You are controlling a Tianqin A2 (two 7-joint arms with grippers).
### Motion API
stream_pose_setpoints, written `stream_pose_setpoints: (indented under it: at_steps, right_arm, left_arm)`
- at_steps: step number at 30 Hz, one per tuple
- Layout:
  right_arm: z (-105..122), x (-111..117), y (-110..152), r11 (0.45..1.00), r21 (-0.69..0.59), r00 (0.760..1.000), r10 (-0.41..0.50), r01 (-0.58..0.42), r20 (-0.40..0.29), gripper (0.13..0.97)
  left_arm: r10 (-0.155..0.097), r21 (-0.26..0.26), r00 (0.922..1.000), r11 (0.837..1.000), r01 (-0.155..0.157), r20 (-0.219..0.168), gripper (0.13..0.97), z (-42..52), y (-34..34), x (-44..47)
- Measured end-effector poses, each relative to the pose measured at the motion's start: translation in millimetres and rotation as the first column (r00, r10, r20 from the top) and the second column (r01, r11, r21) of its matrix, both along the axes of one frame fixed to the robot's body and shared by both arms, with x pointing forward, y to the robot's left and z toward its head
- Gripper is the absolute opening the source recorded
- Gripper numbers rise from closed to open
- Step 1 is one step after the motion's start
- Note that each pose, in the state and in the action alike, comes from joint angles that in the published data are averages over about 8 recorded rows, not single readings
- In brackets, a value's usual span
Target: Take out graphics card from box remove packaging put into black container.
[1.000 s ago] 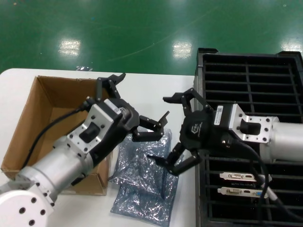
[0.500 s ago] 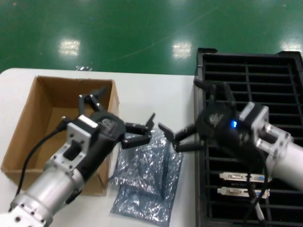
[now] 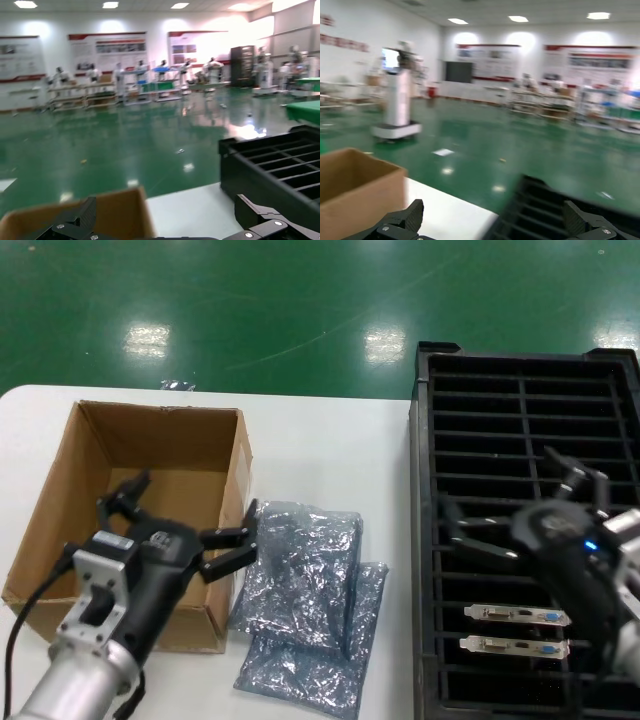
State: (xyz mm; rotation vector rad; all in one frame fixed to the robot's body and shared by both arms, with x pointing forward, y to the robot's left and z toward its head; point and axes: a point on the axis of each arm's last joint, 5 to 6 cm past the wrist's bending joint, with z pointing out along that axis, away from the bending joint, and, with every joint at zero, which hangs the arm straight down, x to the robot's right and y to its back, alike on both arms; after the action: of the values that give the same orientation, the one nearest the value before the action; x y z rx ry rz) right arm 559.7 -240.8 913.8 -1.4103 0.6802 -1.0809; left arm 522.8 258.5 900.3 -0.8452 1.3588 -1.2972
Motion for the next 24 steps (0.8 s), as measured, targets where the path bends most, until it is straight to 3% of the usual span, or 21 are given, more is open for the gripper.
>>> stream_pose_setpoints:
  at_steps: [7,11,14,24]
  right_arm:
    - [-32,-25,-20,0.974,0.075,0.976,-0.208,0.212,-0.066,0.966]
    - [-44,-36,-29,0.952,0.091,0.954,-0.284,0.292,-0.096,0.966]
    - [-47,-39,-31,0.945,0.094,0.947,-0.303,0.313,-0.104,0.966]
    - [-47,-40,-31,0.944,0.095,0.946,-0.307,0.317,-0.106,0.966]
  left_arm:
    - [0.105,-0.066,0.9929,0.992,-0.109,-0.057,0.966,-24.2,11.7,-10.0]
    - [0.145,-0.086,0.9859,0.985,-0.152,-0.083,0.966,-33.2,16.1,-14.3]
    - [0.155,-0.09,0.9837,0.982,-0.164,-0.091,0.966,-35.6,17.2,-15.5]
    - [0.157,-0.091,0.9832,0.982,-0.166,-0.092,0.966,-36.0,17.5,-15.7]
